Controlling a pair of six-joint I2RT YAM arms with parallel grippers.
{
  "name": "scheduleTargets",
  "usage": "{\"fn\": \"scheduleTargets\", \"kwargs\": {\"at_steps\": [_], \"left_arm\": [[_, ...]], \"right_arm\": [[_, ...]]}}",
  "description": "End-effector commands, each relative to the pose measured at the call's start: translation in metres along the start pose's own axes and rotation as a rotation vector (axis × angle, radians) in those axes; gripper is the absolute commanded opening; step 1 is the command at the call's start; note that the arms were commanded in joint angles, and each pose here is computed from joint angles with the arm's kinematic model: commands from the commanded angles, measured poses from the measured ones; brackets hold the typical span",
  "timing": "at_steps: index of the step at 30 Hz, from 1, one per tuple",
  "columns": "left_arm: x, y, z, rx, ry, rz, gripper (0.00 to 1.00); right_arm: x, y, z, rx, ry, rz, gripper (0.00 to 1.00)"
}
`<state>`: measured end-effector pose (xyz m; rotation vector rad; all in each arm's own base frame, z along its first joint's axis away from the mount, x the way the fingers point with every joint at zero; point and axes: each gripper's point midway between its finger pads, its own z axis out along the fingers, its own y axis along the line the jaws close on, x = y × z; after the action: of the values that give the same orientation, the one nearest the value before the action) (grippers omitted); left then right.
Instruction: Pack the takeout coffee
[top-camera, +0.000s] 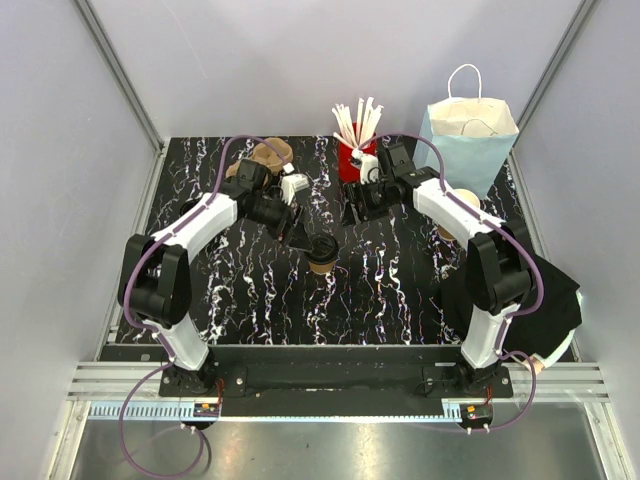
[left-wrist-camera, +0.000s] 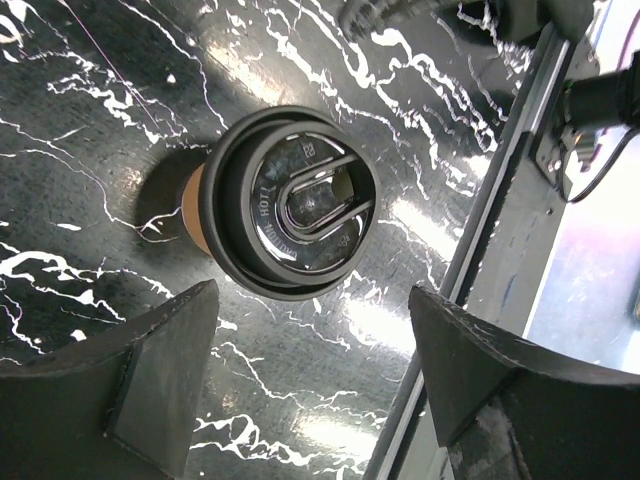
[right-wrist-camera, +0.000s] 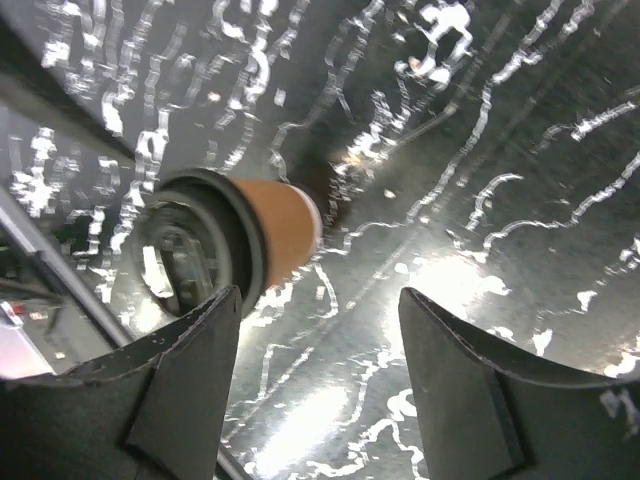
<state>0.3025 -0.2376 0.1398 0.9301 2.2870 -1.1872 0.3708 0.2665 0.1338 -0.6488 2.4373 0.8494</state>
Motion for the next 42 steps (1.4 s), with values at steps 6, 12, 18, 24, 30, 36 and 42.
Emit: {"fn": "scheduleTargets", "kwargs": {"at_steps": [6, 12, 18, 24, 30, 36, 42], "left_arm": [[0.015, -0.004, 0.006, -0.093, 0.069, 0.168, 0.78], [0.020, 0.004, 0.010, -0.175, 0.095, 0.216, 0.77], [0.021, 0.018, 0.013, -0.260, 0.110, 0.232, 0.77], [0.011, 0.031, 0.011, -0.341, 0.088, 0.227, 0.77], [0.002, 0.041, 0.009, -0.396, 0.073, 0.223, 0.77], [-0.008, 0.045, 0.007, -0.428, 0.048, 0.229, 0.77], [-0.018, 0.056, 0.002, -0.496, 0.030, 0.240, 0.77]], "right_arm": [[0.009, -0.020, 0.024, 0.041, 0.016, -0.031, 0.66], [0.013, -0.022, 0.035, 0.027, 0.037, -0.017, 0.64], [0.024, -0.013, 0.044, 0.013, 0.059, -0.036, 0.64], [0.029, -0.004, 0.043, 0.002, 0.067, -0.047, 0.64], [0.035, 0.001, 0.038, 0.003, 0.072, -0.062, 0.64], [0.042, 0.002, 0.036, 0.009, 0.084, -0.077, 0.64], [0.045, 0.008, 0.039, -0.002, 0.091, -0.101, 0.64]]}}
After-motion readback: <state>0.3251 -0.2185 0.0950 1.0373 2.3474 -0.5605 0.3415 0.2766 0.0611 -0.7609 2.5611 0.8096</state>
